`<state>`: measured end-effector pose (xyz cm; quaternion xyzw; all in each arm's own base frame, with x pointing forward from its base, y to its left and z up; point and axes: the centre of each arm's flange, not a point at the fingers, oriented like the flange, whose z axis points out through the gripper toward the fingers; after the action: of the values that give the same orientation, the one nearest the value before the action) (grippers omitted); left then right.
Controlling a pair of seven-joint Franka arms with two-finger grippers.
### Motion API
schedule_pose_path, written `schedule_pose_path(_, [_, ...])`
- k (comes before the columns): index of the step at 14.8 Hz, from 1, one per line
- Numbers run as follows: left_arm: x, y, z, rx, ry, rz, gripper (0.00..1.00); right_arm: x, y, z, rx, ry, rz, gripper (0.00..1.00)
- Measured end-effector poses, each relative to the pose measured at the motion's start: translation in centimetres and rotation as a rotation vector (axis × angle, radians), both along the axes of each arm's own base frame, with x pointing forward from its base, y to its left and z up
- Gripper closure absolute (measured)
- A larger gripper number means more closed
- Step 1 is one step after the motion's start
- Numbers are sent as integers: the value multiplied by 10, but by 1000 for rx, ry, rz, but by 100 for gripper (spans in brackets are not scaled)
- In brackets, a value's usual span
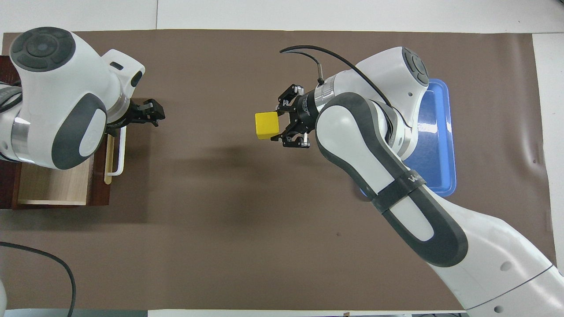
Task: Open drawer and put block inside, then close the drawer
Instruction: 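Carry the block toward the center while the left gripper reaches toward it, then grasp the yellow block with the left gripper and open the right gripper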
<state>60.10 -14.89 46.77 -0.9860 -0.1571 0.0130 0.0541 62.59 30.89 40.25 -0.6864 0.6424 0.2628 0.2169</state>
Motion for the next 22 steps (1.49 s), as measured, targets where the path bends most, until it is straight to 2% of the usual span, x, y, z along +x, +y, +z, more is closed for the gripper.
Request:
schedule_pose_path(5, [3,-7,12,-95,-13,527,0,0,1,0,-3,0,5,45])
schedule_pose_path(11, [-11,-68,18,-103,-40,1135,0,-8,18,1,-1,-4,30,45])
schedule_pose_path(13, [-24,-109,22,-132,-48,1218,0,-6,22,5,4,-16,31,45])
schedule_pose_path(16, [-45,-150,24,-136,-32,1270,0,-4,23,6,9,-31,18,45])
schedule_pose_path(20, [-73,-200,24,-117,-78,1319,0,-4,23,6,9,-32,17,45])
schedule_pose_path(22, [-71,-208,23,-123,-82,1351,0,-4,24,6,10,-35,16,45])
